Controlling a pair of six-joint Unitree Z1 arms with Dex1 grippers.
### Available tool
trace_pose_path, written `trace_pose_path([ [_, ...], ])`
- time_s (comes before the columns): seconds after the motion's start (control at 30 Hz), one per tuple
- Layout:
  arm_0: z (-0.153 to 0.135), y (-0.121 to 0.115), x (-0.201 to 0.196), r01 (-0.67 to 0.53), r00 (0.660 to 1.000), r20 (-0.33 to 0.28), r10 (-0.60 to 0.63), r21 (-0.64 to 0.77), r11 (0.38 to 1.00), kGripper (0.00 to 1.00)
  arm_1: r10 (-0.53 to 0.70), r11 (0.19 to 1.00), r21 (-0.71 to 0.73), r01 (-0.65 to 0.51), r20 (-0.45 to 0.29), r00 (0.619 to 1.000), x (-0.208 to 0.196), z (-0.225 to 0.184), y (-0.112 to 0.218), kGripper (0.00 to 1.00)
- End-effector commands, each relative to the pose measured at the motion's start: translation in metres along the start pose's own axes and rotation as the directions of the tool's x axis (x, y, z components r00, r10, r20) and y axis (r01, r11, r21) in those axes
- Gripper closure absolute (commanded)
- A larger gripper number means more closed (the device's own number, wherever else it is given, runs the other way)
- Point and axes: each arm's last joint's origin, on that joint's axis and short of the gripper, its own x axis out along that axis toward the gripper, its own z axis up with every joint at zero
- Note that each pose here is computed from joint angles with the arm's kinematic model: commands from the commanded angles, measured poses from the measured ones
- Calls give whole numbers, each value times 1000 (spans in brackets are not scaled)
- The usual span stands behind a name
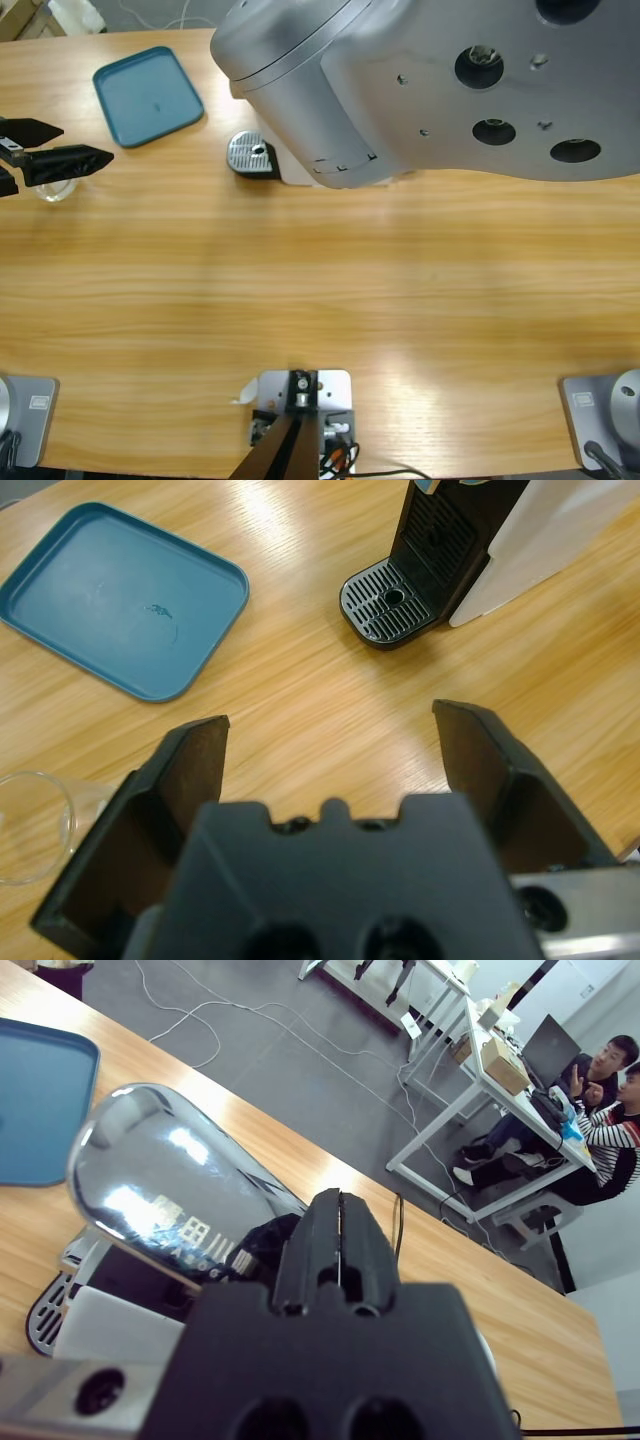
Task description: Pour coffee
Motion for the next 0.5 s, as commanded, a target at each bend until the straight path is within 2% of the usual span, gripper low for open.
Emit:
trace_pose_path([
  [0.03,-11,-2,10,16,998,-54,-16,-5,1000,119,80,985,-142,-96,-114,990,22,-54,61,1000],
  [0.5,-11,-2,11,16,998,-57,-16,-5,1000,119,86,986,-130,-106,-149,985,26,-70,69,1000],
])
